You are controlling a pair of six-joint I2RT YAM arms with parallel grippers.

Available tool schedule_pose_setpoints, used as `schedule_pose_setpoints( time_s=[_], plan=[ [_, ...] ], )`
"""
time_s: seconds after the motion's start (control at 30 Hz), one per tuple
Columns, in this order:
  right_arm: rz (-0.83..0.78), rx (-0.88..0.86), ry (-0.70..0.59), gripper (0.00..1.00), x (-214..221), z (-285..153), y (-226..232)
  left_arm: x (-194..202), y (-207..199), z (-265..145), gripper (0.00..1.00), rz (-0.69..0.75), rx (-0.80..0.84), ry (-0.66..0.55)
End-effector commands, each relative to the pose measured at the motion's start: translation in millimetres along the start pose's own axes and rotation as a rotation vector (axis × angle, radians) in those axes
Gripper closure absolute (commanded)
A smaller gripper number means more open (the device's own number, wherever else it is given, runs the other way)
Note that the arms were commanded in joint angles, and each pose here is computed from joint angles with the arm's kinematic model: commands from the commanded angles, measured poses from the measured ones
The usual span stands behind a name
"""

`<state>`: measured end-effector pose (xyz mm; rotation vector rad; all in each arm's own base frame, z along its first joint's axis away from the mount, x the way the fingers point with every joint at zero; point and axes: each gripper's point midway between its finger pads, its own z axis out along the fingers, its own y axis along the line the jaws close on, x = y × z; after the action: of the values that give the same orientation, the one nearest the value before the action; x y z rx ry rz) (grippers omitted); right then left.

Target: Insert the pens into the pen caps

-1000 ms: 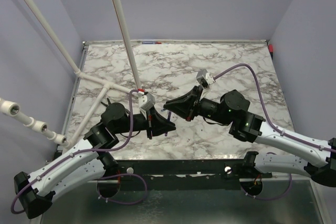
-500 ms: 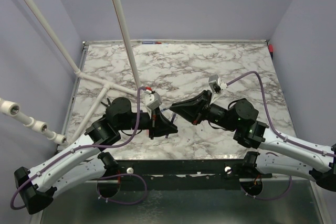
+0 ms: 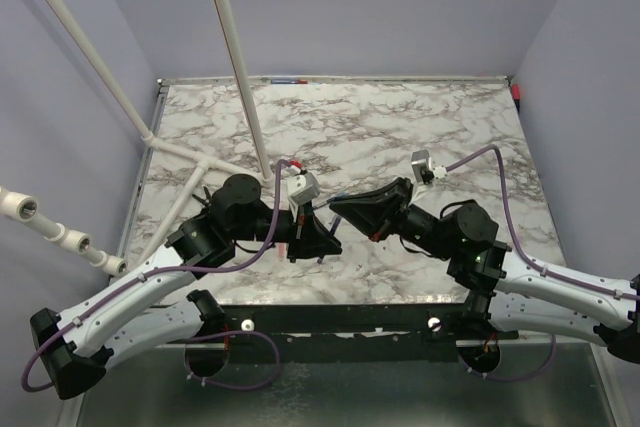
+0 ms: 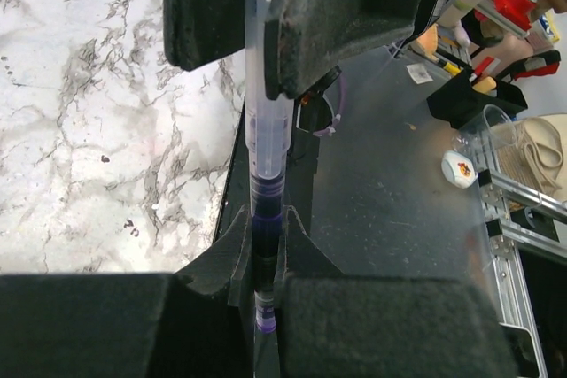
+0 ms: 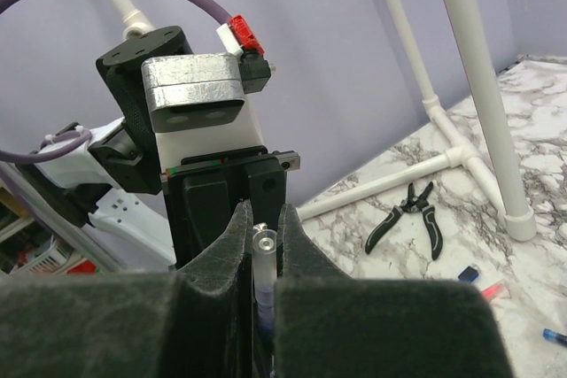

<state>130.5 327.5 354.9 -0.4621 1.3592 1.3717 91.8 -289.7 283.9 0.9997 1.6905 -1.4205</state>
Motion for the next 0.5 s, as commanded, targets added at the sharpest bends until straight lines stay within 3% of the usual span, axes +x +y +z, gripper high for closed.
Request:
schedule_pose_setpoints(
  time_s=[0.0,0.17,0.47],
  plan=[
    [0.101,-0.056,0.465,0.99,130.0,-43.0,7.8,-117.5,-14.8,-12.4,1.00,0.228,-0.052,-0.345],
    [0.084,-0.036,0.440,0.99,122.0,-41.0,7.0,-117.7,-14.2,-12.8,1.00,0.235,-0.058,-0.339],
    [0.070,0.073,0.360,0.99,101.3,-30.0,-7.1,-76.5,0.0,-8.0,1.00,0.135,-0.069,-0.258]
  ],
)
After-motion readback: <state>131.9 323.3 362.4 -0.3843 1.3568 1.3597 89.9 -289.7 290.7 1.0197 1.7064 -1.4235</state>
